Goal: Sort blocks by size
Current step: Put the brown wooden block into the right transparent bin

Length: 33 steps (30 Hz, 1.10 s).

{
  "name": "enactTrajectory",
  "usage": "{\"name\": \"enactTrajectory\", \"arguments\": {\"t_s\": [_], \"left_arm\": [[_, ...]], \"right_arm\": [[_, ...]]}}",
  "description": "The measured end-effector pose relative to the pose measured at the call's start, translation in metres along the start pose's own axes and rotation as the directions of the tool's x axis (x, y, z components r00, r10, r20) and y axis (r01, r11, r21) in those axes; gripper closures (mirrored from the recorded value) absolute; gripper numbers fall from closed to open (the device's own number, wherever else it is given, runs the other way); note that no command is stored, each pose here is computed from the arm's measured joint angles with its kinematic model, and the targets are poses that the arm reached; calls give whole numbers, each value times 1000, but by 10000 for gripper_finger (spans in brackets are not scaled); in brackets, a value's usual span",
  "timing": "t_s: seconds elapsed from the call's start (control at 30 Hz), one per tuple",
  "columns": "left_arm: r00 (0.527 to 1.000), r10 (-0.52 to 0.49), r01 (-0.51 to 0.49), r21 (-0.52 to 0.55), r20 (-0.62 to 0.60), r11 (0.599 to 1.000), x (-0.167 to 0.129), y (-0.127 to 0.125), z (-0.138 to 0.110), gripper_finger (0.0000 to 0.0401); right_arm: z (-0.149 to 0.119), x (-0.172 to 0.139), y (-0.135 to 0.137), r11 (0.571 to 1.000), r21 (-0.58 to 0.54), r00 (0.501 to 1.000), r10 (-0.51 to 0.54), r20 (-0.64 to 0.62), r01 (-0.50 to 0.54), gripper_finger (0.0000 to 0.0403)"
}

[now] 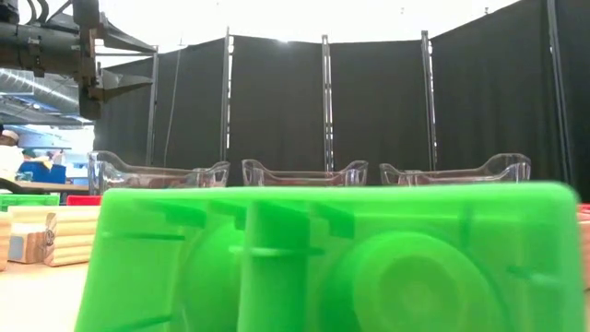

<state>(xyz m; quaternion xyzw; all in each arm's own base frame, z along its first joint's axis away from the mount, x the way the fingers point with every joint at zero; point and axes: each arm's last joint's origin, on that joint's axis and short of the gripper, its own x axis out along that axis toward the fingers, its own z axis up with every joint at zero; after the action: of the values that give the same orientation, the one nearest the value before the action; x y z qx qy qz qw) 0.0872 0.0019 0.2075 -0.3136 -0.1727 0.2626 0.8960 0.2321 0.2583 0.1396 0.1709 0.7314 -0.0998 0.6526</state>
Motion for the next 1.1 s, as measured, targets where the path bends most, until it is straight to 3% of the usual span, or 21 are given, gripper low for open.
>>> {"name": "enactTrajectory", "arguments": {"t_s": [0.23, 0.4, 0.67, 0.87, 1.1], "left_arm": [[1000, 1, -1, 1, 1, 1000, 0, 0, 0, 132], [1000, 1, -1, 0, 1, 1000, 0, 0, 0, 132], [1000, 1, -1, 0, 1, 1000, 0, 0, 0, 132], [1000, 1, -1, 1, 1, 1000, 0, 0, 0, 132], [1000, 1, -1, 1, 1, 1000, 0, 0, 0, 132]], "right_arm": [[-5, -34, -19, 994, 77, 993, -81, 81, 75, 284], [2, -67, -48, 969, 202, 979, -170, 115, 144, 284], [44, -127, -115, 892, 438, 918, -263, 298, 114, 284], [82, -165, -192, 760, 646, 838, -396, 375, 70, 284], [104, -190, -297, 532, 843, 778, -561, 284, 77, 284]]}}
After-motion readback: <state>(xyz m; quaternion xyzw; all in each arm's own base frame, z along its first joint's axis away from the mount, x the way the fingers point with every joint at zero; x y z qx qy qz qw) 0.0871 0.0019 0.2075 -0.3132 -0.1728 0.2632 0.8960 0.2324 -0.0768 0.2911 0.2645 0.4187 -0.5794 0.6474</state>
